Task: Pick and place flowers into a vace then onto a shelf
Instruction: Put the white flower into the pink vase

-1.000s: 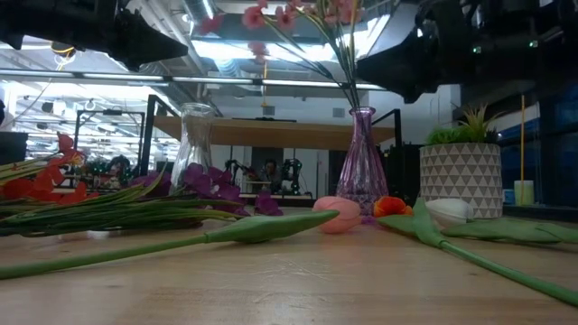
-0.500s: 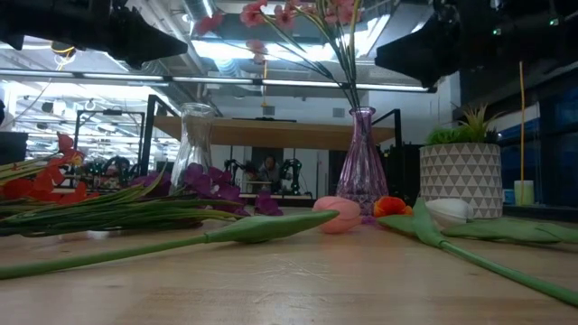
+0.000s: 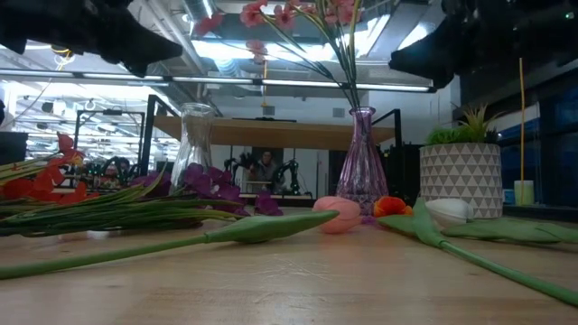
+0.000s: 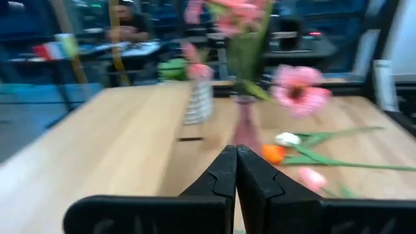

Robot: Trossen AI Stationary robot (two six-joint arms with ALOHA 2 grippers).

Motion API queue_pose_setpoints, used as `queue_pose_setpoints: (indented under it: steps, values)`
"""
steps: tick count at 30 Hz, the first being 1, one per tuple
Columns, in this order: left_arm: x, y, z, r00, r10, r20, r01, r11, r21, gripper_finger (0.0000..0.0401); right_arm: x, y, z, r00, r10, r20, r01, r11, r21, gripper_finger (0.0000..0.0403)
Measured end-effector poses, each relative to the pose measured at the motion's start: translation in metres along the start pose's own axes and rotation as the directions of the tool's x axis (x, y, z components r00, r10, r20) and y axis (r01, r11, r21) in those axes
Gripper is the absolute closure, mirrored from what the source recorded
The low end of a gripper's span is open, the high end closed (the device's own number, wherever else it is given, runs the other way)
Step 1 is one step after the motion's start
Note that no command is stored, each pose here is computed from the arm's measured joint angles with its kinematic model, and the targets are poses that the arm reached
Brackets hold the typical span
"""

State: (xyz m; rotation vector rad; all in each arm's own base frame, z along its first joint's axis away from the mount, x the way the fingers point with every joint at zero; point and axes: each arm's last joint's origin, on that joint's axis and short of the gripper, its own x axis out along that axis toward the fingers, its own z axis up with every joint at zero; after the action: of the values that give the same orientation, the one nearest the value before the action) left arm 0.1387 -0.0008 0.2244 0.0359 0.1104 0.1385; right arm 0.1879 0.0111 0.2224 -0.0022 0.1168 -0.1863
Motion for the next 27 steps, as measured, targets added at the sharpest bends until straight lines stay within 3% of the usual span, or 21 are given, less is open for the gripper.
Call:
queue_pose_setpoints:
  steps: [4, 8, 18, 23, 27]
  values:
    - [0.0, -0.003, 0.0, 0.993, -0.117, 0.003, 0.117, 0.993, -0.008, 0.0397, 0.002, 0.004, 0.012, 0.994, 0.011, -0.107, -0.012, 1.0, -0.003, 0.034]
    - [0.0, -0.005, 0.0, 0.987, -0.163, 0.0, 0.163, 0.986, 0.018, 0.0398, 0.0, 0.011, 0.024, 0.987, 0.041, -0.156, -0.041, 0.999, 0.004, 0.0395]
    - [0.011, -0.02, -0.003, 0.973, -0.232, -0.014, 0.232, 0.971, 0.062, 0.0398, 0.0, 0.045, 0.012, 0.96, 0.155, -0.234, -0.129, 0.984, 0.123, 0.0399]
    - [0.017, -0.034, -0.003, 0.958, -0.285, 0.0, 0.283, 0.951, 0.128, 0.0398, 0.007, 0.071, 0.011, 0.945, 0.167, -0.281, -0.138, 0.983, 0.122, 0.0401]
    - [0.017, -0.04, -0.003, 0.955, -0.297, 0.003, 0.295, 0.949, 0.112, 0.0398, 0.013, 0.093, 0.013, 0.914, 0.172, -0.366, -0.132, 0.982, 0.133, 0.0401]
